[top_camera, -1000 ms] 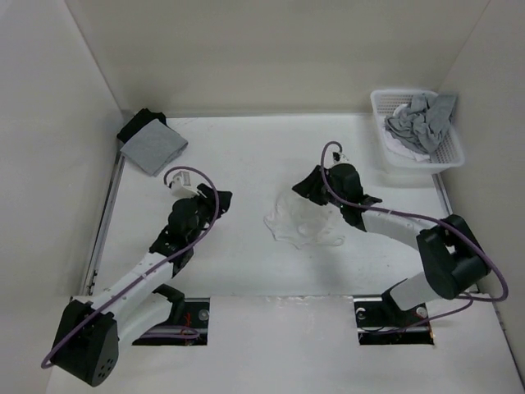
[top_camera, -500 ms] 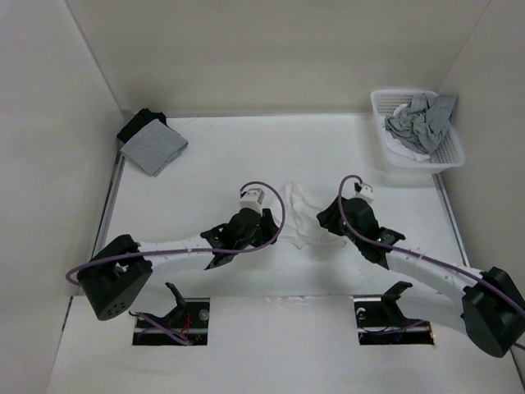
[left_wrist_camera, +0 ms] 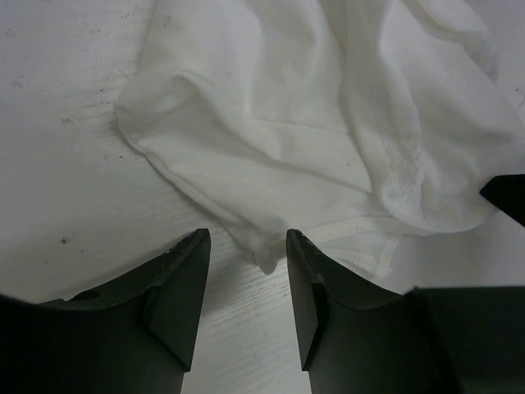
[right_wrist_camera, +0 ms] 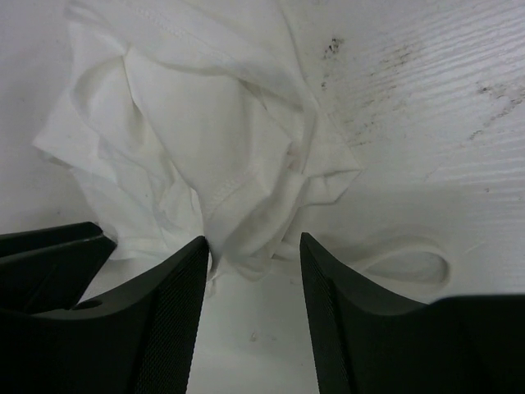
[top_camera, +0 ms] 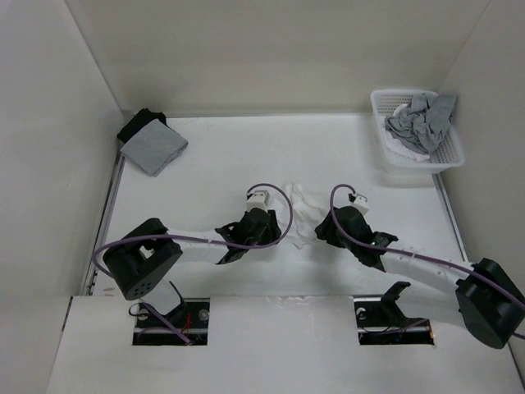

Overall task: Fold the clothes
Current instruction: Flatten the tank top out

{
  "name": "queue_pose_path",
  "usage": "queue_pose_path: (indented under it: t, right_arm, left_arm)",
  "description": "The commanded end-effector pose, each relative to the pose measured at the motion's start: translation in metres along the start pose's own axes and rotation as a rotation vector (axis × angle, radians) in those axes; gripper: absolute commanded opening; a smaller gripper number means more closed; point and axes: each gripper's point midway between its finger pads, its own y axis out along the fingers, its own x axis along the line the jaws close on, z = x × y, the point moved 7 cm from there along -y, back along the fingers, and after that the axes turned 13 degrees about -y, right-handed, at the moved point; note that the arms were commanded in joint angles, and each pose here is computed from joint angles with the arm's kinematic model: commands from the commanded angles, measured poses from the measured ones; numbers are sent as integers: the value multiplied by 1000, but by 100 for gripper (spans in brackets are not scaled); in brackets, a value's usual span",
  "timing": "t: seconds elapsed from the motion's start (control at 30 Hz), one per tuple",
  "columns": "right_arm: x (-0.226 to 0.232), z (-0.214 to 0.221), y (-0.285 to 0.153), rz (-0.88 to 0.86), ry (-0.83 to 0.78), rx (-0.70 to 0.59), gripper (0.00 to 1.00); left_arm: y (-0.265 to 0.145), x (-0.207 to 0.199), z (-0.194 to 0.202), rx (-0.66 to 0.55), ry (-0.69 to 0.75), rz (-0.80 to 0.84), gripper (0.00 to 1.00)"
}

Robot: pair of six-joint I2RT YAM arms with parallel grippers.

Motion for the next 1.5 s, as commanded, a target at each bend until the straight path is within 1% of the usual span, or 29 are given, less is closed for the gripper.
queue_pose_path:
  t: [0.0,0.07,0.1,0.17,0.2,0.27,0.33,0.5,0.6,0.73,0.8,0.87,0.97,1.1,1.17,1.23,1.27,1.33,1.47]
  right_arm:
    - [27,-22,7,-95,-14,-49,48]
    - [29,-26,11,-88,-19,-56,30]
    - [30,-29,11,-85,-18,-66,22]
    - [31,-35,7,-78,-16,-97,14]
    - [30,-38,5,-68,-15,-114,12]
    - [34,-43,-7,-76,-20,-134,9]
    - [40,-49,-25,-100,-36,-157,7]
    - [54,-86,-92,-207,-64,-277,7]
    - [63,-114,-134,-307,-53,-363,8]
    - [80,-135,-171,-451,-39,-414,8]
    - [92,-140,-186,-520,-48,-421,8]
    - [104,-140,-202,-590,-67,-417,9]
    - [116,-134,-216,-655,-102,-401,10]
    - [123,-123,-213,-675,-115,-369,11]
    - [129,-114,-196,-664,-130,-337,11]
    - [129,-113,-170,-599,-137,-313,9]
    - [122,-115,-156,-541,-128,-319,8]
    - [112,-124,-147,-481,-105,-353,8]
    - [99,-144,-158,-424,-78,-445,8]
  left_arm:
    - [6,-21,-9,-43,-27,65,41]
    - [8,-22,-8,-33,-31,70,35]
    - [8,-22,-7,-30,-32,70,29]
    - [7,-23,-8,-32,-33,74,20]
    - [5,-22,-9,-36,-34,76,13]
    - [0,-21,-16,-60,-40,81,6]
    - [-9,-22,-27,-97,-51,100,3]
    - [-56,-22,-82,-278,-90,160,2]
    - [-96,-19,-120,-413,-138,180,2]
    - [-156,-28,-164,-566,-202,268,2]
    - [-184,-40,-178,-603,-216,330,2]
    - [-204,-52,-181,-618,-225,391,2]
    - [-222,-59,-179,-629,-230,438,2]
    - [-229,-57,-179,-657,-234,428,2]
    - [-222,-53,-182,-670,-239,398,2]
    - [-208,-54,-187,-671,-245,375,2]
    - [-197,-58,-191,-661,-252,378,2]
    - [-187,-68,-195,-645,-257,403,2]
    - [-178,-97,-201,-618,-245,469,2]
